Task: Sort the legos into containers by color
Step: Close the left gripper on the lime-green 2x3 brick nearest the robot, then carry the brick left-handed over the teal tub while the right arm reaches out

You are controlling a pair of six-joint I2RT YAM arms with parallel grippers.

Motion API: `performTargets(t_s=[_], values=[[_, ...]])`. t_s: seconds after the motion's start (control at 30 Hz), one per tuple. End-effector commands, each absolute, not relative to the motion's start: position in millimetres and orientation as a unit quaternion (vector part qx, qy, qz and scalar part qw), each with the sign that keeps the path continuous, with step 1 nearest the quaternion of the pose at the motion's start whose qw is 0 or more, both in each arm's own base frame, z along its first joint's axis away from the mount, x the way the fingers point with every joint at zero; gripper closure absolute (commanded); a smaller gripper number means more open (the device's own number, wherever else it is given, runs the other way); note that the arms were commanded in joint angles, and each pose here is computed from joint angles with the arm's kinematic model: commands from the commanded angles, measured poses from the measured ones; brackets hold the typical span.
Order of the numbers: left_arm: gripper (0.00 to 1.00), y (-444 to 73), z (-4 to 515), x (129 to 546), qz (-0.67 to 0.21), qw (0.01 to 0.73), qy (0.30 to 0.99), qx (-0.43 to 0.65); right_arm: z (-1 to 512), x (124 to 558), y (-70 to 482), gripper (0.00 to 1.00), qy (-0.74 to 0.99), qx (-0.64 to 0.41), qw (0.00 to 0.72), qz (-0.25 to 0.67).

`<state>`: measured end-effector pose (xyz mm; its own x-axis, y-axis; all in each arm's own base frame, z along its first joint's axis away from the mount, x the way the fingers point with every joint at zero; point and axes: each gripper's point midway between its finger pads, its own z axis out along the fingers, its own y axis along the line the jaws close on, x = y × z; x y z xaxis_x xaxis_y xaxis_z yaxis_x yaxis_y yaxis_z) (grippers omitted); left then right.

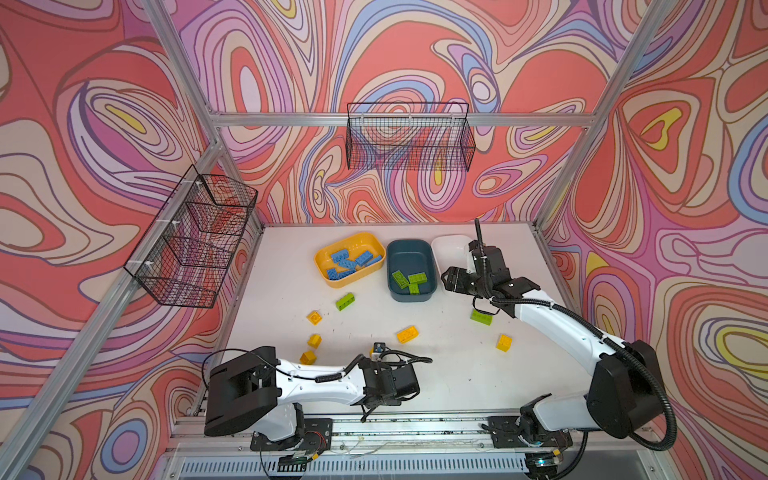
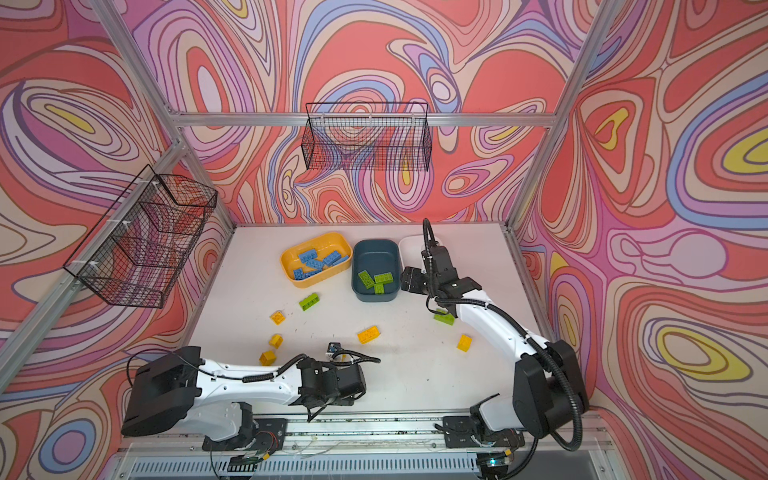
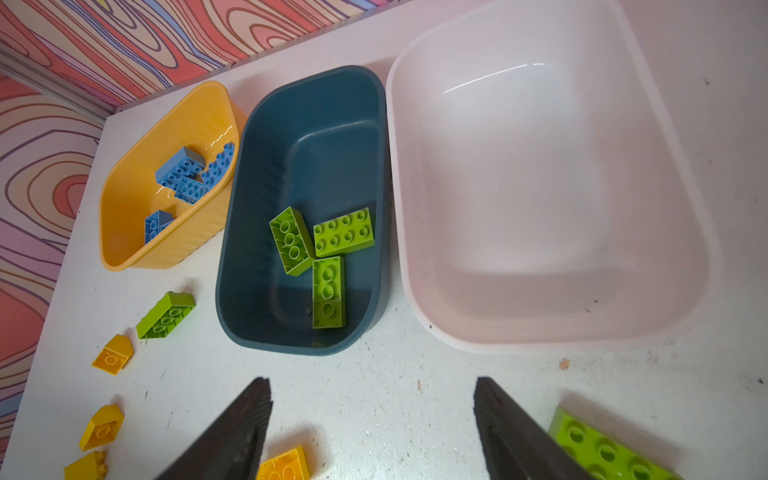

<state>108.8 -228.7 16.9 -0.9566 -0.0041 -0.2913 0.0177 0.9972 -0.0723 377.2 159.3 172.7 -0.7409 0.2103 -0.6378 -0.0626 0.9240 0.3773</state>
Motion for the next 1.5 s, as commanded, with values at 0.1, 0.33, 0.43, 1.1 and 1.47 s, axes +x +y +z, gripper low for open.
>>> performTargets(t_s=[0.1,0.33,0.43,1.1,1.47], values=[[0.19,-211,17,103,-0.022,0.142,0.989,-0.024,176,374,156,0.19,0.91,0.042,0.364,0.193],[0.24,-226,12,101,-0.029,0.129,0.991,-0.008,176,375,156,0.19,0.911,0.041,0.363,0.192],[0.3,-230,11,103,-0.032,0.132,0.991,-0.006,176,375,156,0.19,0.911,0.041,0.363,0.192],[0.41,-254,94,183,-0.102,0.213,0.972,0.012,155,351,148,0.2,0.917,0.055,0.341,0.201],[0.42,-291,161,333,-0.146,0.26,0.954,0.023,144,326,141,0.2,0.919,0.059,0.331,0.207]])
